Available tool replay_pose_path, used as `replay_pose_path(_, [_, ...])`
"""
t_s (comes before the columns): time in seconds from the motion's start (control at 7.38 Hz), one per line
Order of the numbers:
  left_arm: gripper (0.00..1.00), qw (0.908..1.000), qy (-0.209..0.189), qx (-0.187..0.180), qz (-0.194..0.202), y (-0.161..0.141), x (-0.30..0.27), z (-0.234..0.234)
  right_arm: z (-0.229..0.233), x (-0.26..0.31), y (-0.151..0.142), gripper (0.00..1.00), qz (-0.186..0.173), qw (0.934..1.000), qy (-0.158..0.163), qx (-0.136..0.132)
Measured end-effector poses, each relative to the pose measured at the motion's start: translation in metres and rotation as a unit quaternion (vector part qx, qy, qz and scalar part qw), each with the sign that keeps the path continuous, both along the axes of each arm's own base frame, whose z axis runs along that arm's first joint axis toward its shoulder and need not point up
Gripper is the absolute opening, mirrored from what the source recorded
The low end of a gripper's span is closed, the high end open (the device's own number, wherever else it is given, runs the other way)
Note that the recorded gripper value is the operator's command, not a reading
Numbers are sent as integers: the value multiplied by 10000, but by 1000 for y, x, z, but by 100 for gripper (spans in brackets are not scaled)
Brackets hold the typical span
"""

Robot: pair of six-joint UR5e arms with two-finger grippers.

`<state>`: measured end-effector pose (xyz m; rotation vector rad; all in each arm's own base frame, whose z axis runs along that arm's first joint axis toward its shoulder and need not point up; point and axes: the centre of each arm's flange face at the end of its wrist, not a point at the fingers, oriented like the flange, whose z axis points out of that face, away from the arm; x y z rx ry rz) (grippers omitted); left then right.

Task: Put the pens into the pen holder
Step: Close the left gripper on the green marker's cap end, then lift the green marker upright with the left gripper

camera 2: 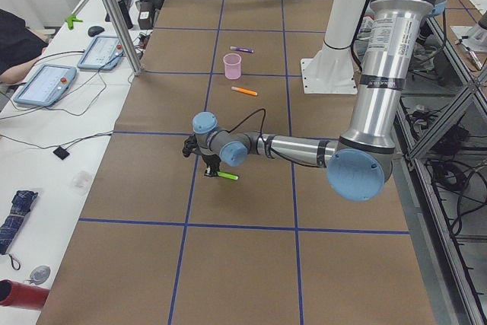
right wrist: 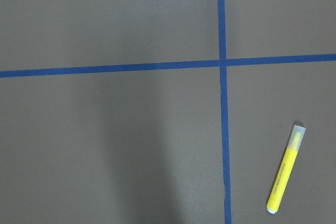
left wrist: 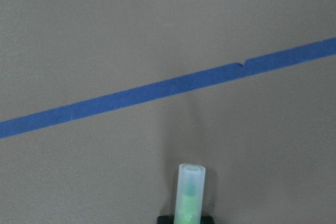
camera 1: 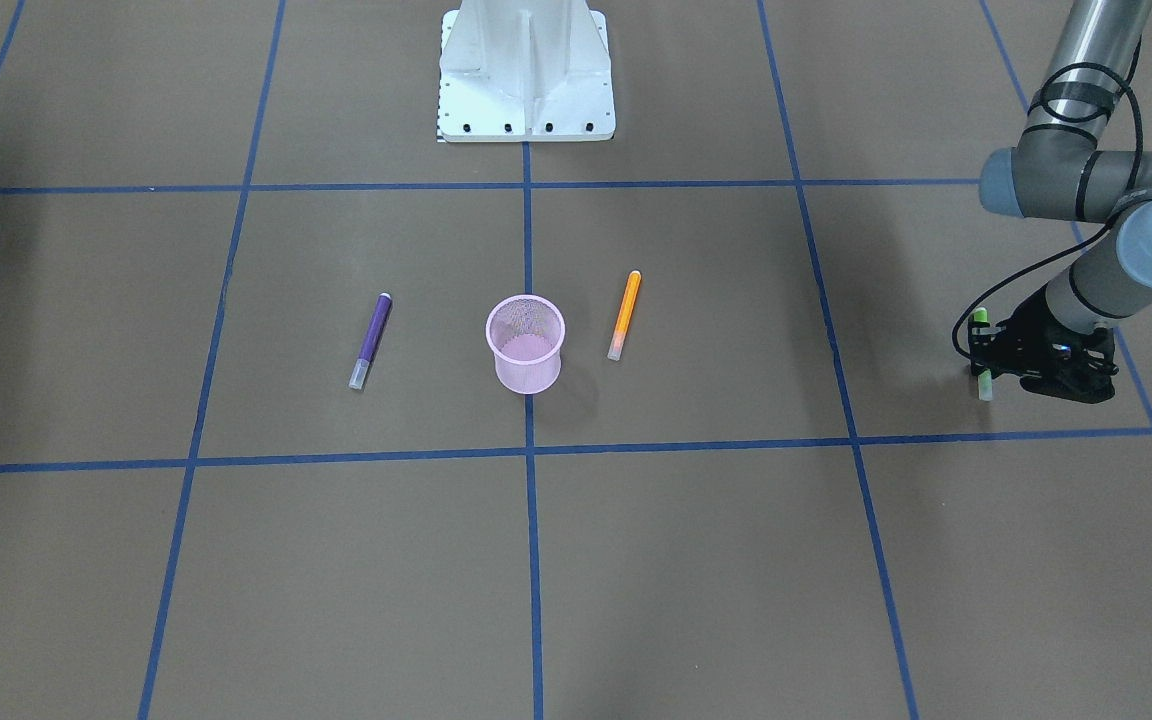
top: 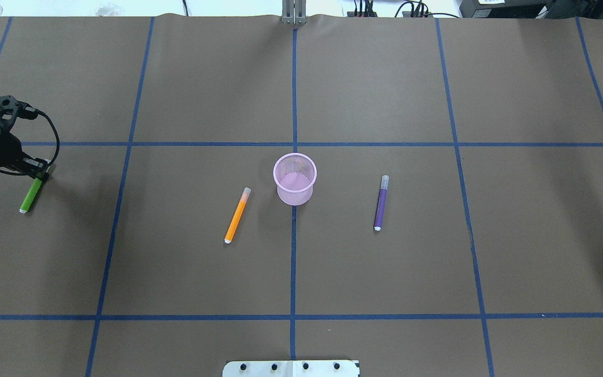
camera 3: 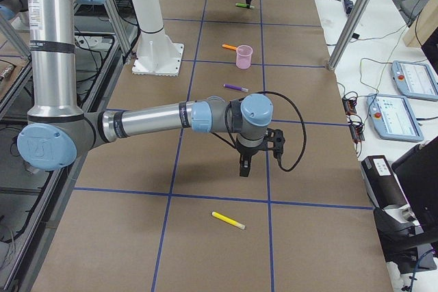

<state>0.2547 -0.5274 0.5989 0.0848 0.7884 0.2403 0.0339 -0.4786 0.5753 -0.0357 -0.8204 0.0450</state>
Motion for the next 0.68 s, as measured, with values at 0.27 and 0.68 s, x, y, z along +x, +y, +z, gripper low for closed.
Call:
replay_pose_path(0.27, [0, 9999, 122, 38, 5, 12, -8, -17, -1, 0, -1, 99, 3, 10000, 5, 7])
replay_pose_path(0.68, [0, 9987, 268, -81, -435, 18, -21, -113, 5, 1, 4, 99, -7, 10000, 36, -32])
